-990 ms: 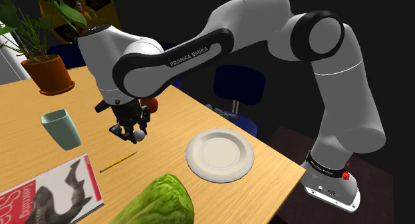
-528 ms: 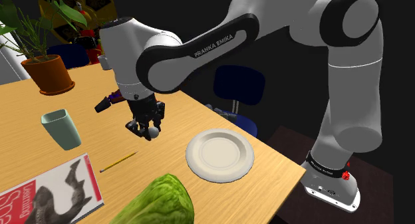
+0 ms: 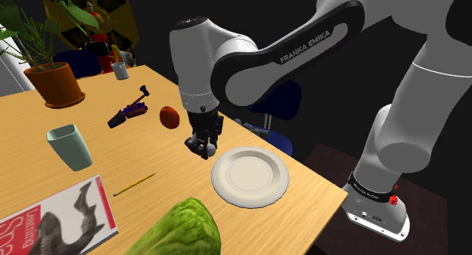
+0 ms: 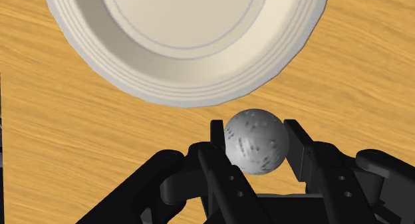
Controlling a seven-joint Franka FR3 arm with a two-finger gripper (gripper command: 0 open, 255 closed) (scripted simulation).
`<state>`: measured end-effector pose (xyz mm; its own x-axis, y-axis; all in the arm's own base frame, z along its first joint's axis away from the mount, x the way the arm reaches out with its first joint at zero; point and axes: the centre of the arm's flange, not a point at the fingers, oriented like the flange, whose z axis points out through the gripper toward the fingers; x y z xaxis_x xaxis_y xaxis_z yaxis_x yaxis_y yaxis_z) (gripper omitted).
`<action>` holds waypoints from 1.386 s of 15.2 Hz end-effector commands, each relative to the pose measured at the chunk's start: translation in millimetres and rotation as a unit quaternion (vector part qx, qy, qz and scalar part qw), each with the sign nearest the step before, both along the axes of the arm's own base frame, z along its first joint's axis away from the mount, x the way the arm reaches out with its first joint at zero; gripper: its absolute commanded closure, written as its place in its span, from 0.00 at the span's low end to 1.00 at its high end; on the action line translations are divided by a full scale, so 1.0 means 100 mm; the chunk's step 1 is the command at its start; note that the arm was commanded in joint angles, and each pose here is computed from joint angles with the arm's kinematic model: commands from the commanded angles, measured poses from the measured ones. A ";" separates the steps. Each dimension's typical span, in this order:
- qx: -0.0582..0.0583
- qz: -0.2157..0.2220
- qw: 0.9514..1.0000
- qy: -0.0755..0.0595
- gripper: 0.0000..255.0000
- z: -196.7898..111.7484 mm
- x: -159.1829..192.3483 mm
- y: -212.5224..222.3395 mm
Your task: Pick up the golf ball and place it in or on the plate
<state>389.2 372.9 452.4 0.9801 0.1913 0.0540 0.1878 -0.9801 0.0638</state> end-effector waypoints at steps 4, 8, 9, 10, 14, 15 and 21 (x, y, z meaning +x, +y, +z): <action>0.000 -0.001 1.000 0.000 1.00 0.02 -0.50 -0.41; 0.000 -0.001 1.000 0.000 1.00 0.02 -0.92 -0.78; 0.000 -0.001 1.000 0.000 1.00 -0.03 -0.92 -0.78; 0.000 -0.001 1.000 0.000 1.00 -0.08 -0.92 -0.78; 0.000 -0.001 1.000 0.000 1.00 -0.29 -0.92 -0.78; 0.000 -0.001 1.000 0.000 1.00 -0.35 -0.92 -0.78; 0.000 -0.001 1.000 0.000 1.00 -0.66 -0.92 -0.78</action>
